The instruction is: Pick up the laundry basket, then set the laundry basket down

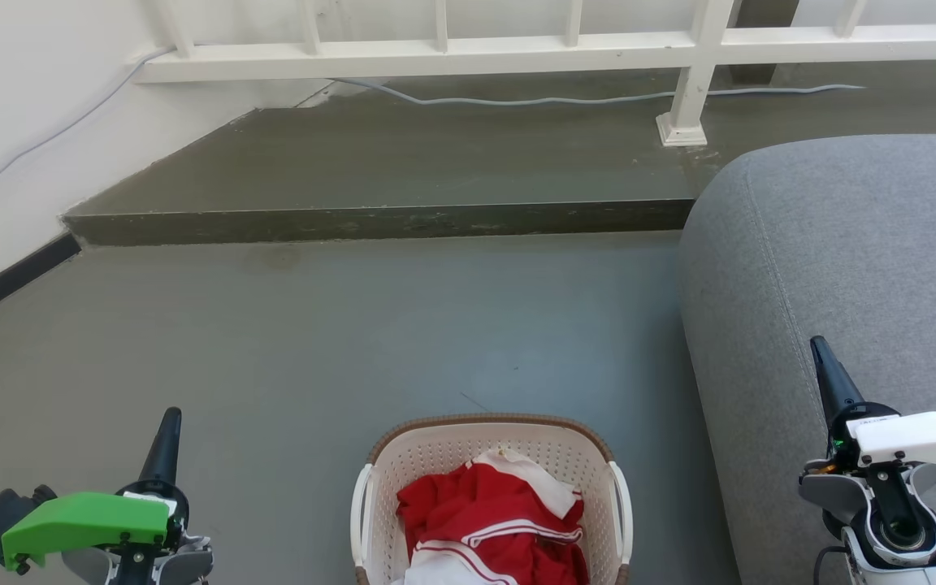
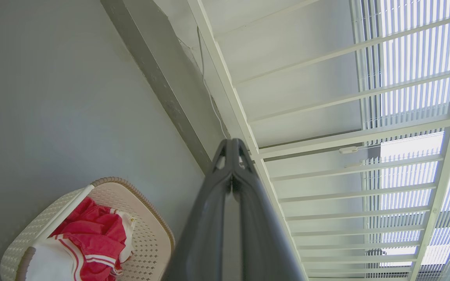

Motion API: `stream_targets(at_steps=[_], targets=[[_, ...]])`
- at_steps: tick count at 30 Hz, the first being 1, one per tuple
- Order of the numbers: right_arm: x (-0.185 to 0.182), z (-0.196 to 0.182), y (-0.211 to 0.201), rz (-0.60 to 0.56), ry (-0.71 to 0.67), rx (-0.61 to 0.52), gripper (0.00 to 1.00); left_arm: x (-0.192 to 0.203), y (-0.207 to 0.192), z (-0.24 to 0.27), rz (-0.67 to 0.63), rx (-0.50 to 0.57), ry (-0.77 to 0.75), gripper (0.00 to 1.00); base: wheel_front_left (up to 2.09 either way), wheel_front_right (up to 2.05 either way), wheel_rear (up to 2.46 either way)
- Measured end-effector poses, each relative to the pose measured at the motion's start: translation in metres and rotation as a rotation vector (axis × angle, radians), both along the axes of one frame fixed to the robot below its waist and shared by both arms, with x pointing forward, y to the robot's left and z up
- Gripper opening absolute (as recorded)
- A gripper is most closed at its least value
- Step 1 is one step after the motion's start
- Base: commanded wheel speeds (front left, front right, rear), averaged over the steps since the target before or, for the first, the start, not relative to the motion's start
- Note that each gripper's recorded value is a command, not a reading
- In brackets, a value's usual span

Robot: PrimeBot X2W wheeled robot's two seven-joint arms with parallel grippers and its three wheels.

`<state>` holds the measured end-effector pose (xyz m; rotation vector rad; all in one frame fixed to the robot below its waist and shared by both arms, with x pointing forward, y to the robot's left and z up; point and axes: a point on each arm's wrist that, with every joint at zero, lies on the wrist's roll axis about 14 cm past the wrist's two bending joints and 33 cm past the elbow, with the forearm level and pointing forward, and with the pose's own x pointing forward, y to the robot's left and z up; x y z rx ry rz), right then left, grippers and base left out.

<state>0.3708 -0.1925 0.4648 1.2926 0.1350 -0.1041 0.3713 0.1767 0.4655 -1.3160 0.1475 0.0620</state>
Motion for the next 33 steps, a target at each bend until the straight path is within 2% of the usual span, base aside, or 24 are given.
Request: stream_targets(at_steps=[21,33], targets=[[0.001,0.008,-0.014,-0.067,-0.050,0.270,0.00,0.004,0.011,0.011,0.037,-0.245,-0.036,0.00,0.00,0.00,0.00],[0.001,0.008,-0.014,-0.071,-0.053,0.279,0.00,0.004,0.012,0.011,0.044,-0.254,-0.037,0.00,0.00,0.00,0.00]])
